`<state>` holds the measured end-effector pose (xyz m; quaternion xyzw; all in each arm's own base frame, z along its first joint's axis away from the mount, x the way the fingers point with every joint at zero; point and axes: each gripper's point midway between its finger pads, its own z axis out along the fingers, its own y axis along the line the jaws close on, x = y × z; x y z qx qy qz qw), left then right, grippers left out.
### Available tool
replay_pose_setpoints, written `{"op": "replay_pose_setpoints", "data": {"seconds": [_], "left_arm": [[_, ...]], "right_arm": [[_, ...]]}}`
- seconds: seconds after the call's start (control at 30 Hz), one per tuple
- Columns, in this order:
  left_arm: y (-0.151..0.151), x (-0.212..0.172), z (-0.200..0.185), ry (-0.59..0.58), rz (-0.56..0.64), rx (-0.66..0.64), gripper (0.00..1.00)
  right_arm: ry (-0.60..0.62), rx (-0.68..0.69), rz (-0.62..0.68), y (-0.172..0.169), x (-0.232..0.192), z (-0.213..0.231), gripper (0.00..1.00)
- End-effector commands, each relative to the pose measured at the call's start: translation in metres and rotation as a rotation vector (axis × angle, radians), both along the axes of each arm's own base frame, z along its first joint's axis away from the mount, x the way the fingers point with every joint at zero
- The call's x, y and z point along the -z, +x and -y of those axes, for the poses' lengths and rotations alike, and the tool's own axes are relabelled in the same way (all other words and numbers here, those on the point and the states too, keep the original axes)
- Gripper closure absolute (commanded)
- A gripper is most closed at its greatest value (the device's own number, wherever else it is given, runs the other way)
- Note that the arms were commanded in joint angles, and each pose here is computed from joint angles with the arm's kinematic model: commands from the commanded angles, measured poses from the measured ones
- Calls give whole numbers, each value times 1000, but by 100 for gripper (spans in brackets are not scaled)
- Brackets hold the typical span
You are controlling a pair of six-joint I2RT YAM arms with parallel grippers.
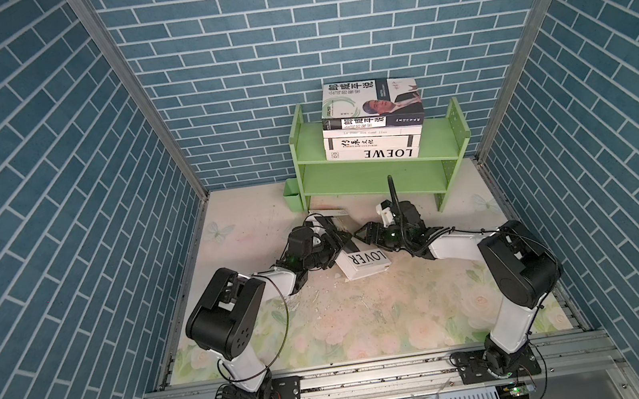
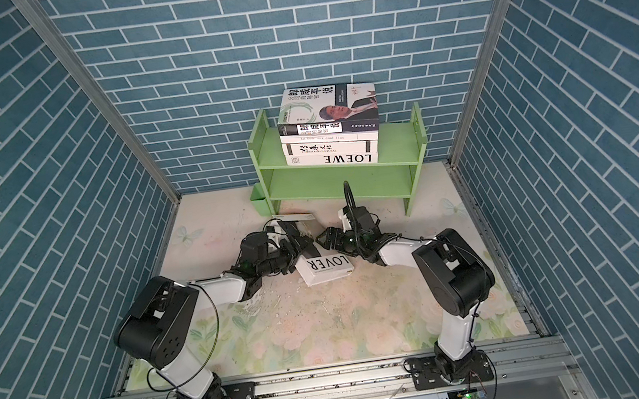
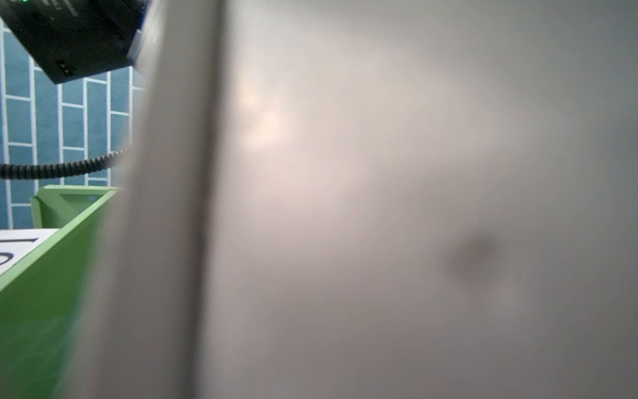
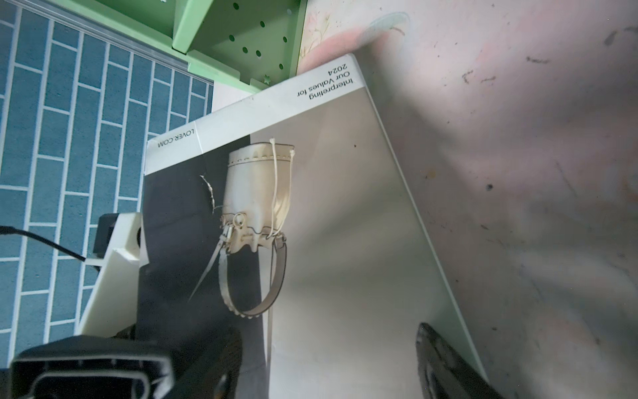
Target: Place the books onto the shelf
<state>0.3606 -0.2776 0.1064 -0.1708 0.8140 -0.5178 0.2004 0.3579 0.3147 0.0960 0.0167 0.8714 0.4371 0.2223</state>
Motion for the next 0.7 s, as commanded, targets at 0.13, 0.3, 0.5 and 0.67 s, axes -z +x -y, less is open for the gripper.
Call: {"op": "replay_pose_setpoints", "data": {"seconds": [0.13, 0.3, 0.5, 0.67], "left_arm": [[-5, -9, 3, 25, 21, 32, 42], [-11, -3, -4, 91, -9, 26, 46], [-17, -7, -14, 176, 10, 31, 46], [-19, -26, -19, 205, 63, 37, 51]], "right_arm": [[-25, -11, -74, -17, 13, 2, 21], [-25, -10, -70, -18, 10, 3, 21], [-20, -18, -34, -18, -5, 4, 21], [-4, -25, 41, -17, -39, 8, 17]]}}
